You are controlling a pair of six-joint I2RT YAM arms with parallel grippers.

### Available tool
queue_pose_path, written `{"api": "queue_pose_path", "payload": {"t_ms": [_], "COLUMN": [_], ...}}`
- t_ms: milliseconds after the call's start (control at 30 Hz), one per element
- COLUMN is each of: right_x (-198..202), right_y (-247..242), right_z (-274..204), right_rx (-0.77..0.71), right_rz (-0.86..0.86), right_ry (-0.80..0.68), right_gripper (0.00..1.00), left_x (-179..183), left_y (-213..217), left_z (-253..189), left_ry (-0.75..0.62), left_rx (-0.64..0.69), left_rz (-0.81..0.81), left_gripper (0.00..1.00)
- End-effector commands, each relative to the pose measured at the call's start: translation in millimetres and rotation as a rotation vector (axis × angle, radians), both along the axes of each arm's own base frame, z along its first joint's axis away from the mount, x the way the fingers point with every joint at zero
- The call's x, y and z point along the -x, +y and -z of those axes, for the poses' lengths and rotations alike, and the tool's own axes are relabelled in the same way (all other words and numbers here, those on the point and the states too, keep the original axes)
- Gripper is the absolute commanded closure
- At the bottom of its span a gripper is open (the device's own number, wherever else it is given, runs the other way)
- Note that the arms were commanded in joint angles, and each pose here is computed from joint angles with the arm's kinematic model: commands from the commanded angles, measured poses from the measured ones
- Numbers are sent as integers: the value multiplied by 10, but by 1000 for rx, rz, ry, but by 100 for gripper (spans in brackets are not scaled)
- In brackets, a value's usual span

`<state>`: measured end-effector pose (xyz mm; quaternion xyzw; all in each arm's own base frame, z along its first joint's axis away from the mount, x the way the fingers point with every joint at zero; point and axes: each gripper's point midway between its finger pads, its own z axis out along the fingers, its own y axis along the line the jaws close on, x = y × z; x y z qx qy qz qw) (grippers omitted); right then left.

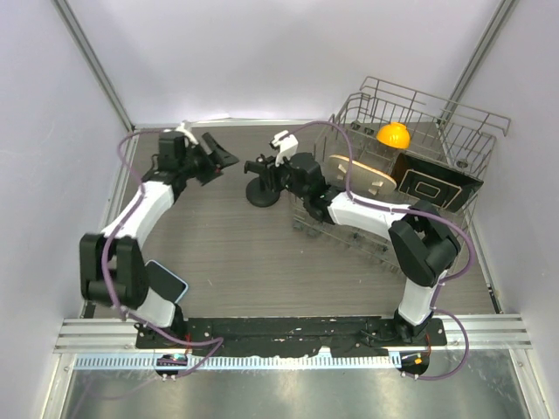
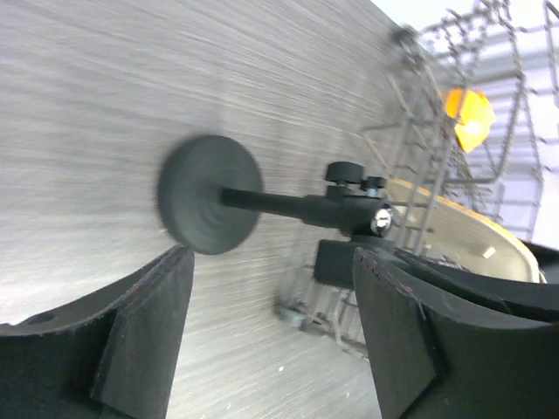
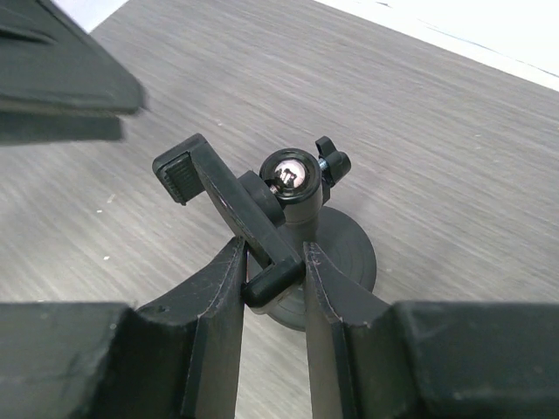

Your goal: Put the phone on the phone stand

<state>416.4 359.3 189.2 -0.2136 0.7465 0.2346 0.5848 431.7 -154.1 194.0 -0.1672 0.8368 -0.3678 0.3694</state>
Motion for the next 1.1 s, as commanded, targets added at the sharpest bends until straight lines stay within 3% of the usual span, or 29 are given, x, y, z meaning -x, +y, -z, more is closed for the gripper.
{"api": "queue_pose_path", "payload": {"t_ms": [0,133,233,400,533,733,867,1067], "right_x": [27,130,168,184,175,263,324,345], "right_y": [294,454,516,546,546,567,599,602], "right_z": [-933,-957,-981,-942,-900,-908,-923,-913], "right_rx": [-194,-196,-200,-184,-160,-145,-148,-137], "right_rz": [-45,-84,-110,-121,-123,-176,-214,-233], "right_ry": [-153,-156,-156,-153,-152,-167,-169,-178], "right_gripper": [99,99,99,99,99,99,99,99], "left_x": [423,958,1448,2235,2789,3062,3098,3062], "left_y": [657,998,1445,1884,1986,2033,1934,1905], "left_z": [-317,-318,-151,156,430,666,1005,1112], "left_ry": [-7,65,200,474,748,818,864,917], "left_rx": [-197,-296,-418,-549,-611,-555,-483,-467], "left_rz": [-184,-316,-531,-777,-844,-952,-939,-946], "left_gripper": [22,14,6,0,0,0,0,0]}}
